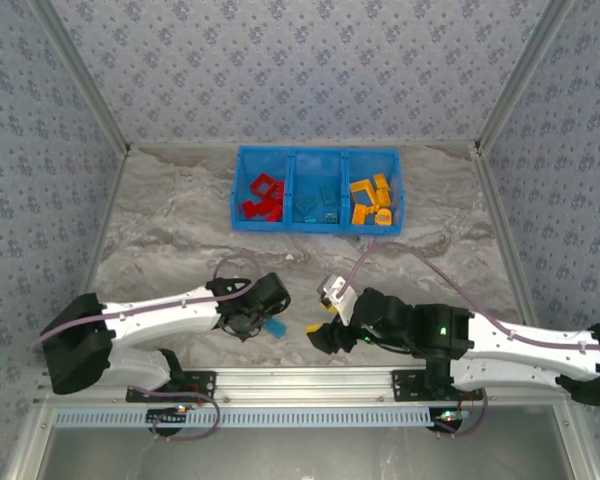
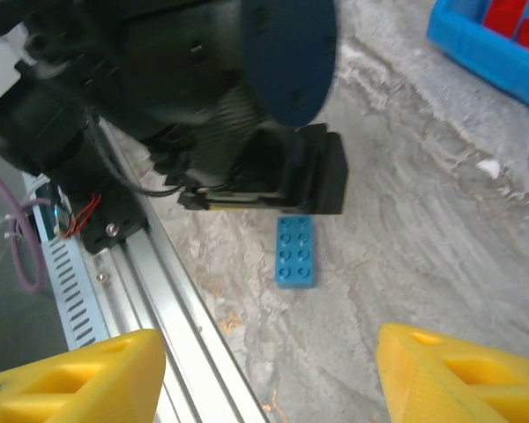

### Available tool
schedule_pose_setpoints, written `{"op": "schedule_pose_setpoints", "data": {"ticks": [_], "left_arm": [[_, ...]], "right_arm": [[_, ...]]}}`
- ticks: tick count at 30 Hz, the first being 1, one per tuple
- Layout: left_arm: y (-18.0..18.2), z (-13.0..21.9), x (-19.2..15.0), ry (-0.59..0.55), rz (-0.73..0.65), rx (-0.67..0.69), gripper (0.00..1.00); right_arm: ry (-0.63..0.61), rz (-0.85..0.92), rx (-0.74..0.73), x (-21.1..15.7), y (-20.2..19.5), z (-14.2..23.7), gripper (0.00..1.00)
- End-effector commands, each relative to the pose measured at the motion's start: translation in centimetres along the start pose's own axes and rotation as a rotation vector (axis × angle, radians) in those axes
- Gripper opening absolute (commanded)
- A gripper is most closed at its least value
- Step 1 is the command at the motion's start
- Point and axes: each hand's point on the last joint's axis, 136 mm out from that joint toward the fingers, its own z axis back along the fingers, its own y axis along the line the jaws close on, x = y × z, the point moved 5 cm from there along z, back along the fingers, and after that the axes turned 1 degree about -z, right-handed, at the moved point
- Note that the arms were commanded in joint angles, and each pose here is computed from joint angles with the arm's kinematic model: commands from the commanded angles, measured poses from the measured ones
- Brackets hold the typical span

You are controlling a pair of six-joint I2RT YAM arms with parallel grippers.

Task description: Sort the legos into containers by color

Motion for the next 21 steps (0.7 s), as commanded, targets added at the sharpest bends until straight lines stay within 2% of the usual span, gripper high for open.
{"op": "schedule_pose_setpoints", "data": {"ticks": [1,6,12,14,19,21], "left_arm": [[-0.7,-0.9,-1.1,0.073,0.063,0.007,0.73],[-0.7,-2.5,-1.9,0.109,0.105,0.015,0.67],[-0.7,-3.6,-2.5,0.129,0.115,0.044,0.5],[-0.6,-3.9,-2.6,0.134,0.115,0.056,0.47],[-0.8,-3.9,-2.6,0.126,0.107,0.054,0.33],[-1.1,-3.4,-2.2,0.105,0.079,0.053,0.31]], "right_arm": [[-0.01,-0.033,-0.031,-0.3,0.1,-0.2,0.67],[-0.014,-0.038,-0.047,-0.4,0.0,-0.2,0.67],[-0.009,-0.043,-0.062,-0.6,-0.2,-0.3,0.67],[-0.011,-0.047,-0.072,-0.6,-0.3,-0.2,0.67],[-0.014,-0.05,-0.087,-0.6,-0.6,-0.1,0.66],[-0.025,-0.048,-0.096,-0.4,-0.7,0.2,0.66]]}}
